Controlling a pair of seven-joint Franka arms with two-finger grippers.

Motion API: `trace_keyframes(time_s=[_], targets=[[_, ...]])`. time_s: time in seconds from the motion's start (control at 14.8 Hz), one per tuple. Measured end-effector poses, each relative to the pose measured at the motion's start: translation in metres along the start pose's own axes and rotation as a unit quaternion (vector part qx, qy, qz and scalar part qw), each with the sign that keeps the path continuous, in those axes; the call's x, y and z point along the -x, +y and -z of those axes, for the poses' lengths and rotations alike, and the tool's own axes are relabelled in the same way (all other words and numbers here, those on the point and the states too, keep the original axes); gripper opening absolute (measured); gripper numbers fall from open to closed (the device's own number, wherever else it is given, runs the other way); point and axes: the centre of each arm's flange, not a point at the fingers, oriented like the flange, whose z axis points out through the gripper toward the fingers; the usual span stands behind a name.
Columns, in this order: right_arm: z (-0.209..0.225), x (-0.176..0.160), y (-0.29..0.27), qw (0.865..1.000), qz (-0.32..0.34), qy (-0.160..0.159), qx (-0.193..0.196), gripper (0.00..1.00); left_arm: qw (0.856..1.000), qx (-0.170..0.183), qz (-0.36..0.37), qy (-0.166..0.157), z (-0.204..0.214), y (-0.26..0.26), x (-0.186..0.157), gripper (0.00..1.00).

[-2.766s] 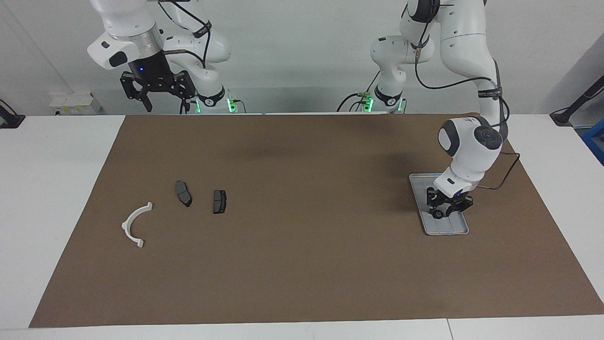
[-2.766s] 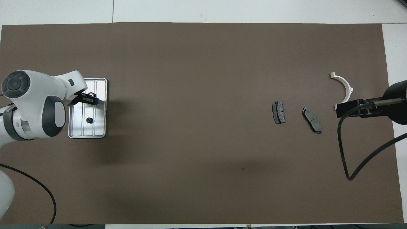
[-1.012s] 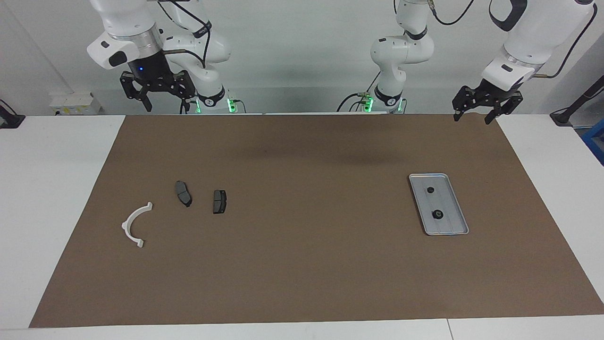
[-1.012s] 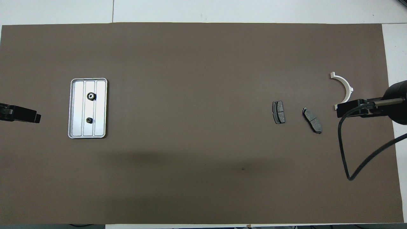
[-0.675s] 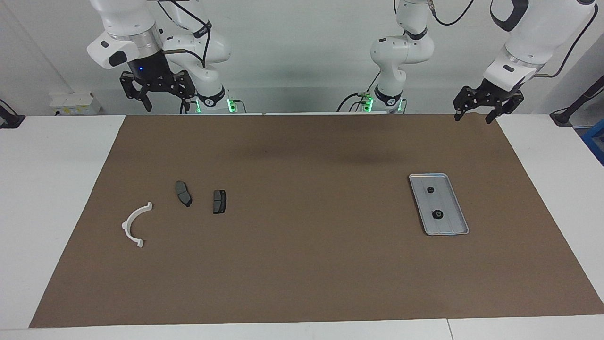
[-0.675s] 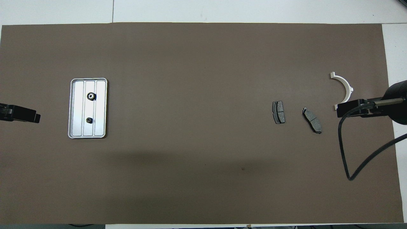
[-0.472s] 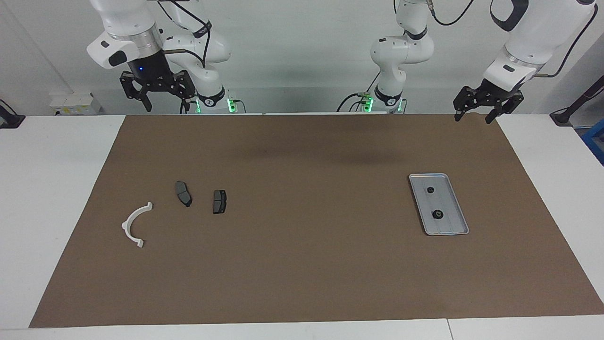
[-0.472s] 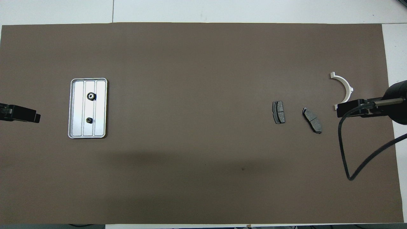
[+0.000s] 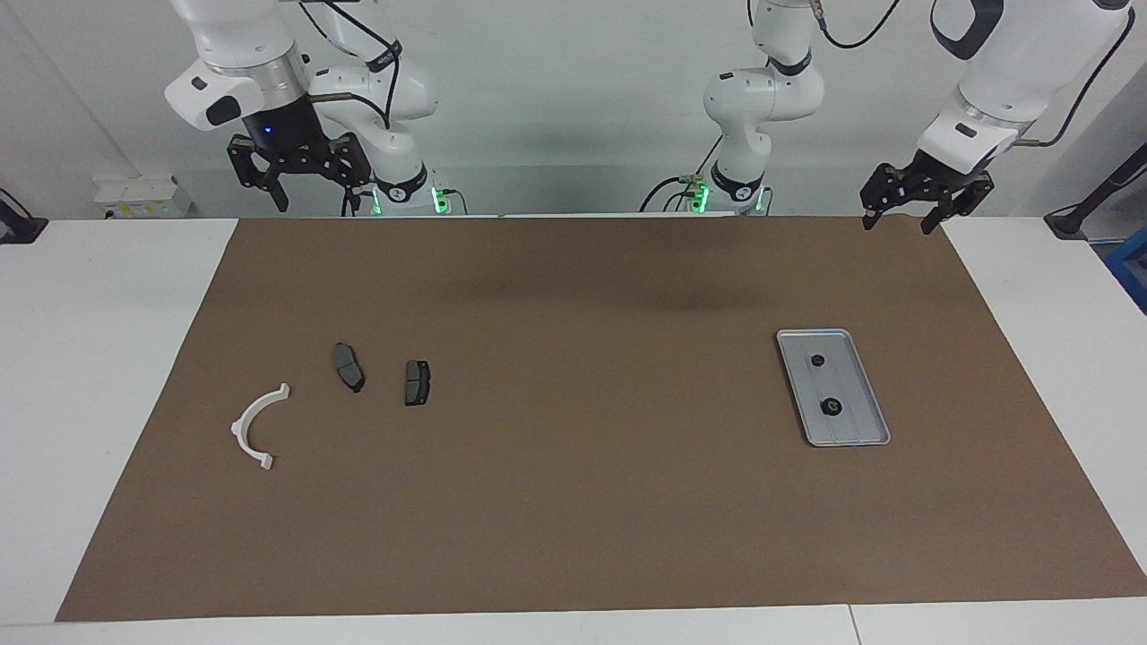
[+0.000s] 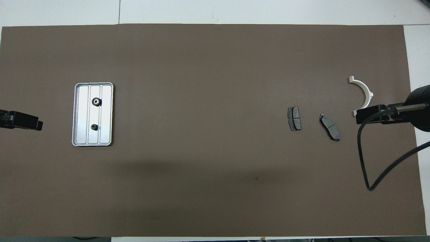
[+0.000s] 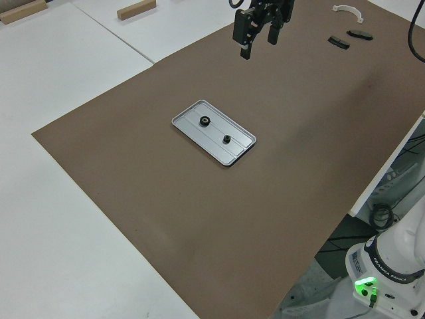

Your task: Pick bearing gear from pile to tray

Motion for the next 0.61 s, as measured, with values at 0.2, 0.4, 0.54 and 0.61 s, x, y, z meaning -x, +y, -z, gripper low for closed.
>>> trace_keyframes(time_s=[0.2, 0.4, 0.54, 0.61], targets=[[0.0, 0.0, 0.0, 1.0, 0.0, 0.0, 0.0, 1.0, 0.999, 0.0, 0.046, 0.0, 0.0, 0.0003, 0.0, 1.0], [0.0, 0.0, -0.0001, 1.0, 0.0, 0.0, 0.0, 1.0, 0.998, 0.0, 0.059, 0.0, 0.0, 0.0015, -0.0003, 1.0], [0.0001, 0.0, -0.0001, 1.0, 0.0, 0.0, 0.0, 1.0, 0.998, 0.0, 0.061, 0.001, 0.0001, 0.0019, -0.0005, 1.0], [0.0001, 0.0, -0.0002, 1.0, 0.0, 0.0, 0.0, 1.0, 0.998, 0.0, 0.062, 0.001, 0.0002, 0.002, -0.0006, 1.0]])
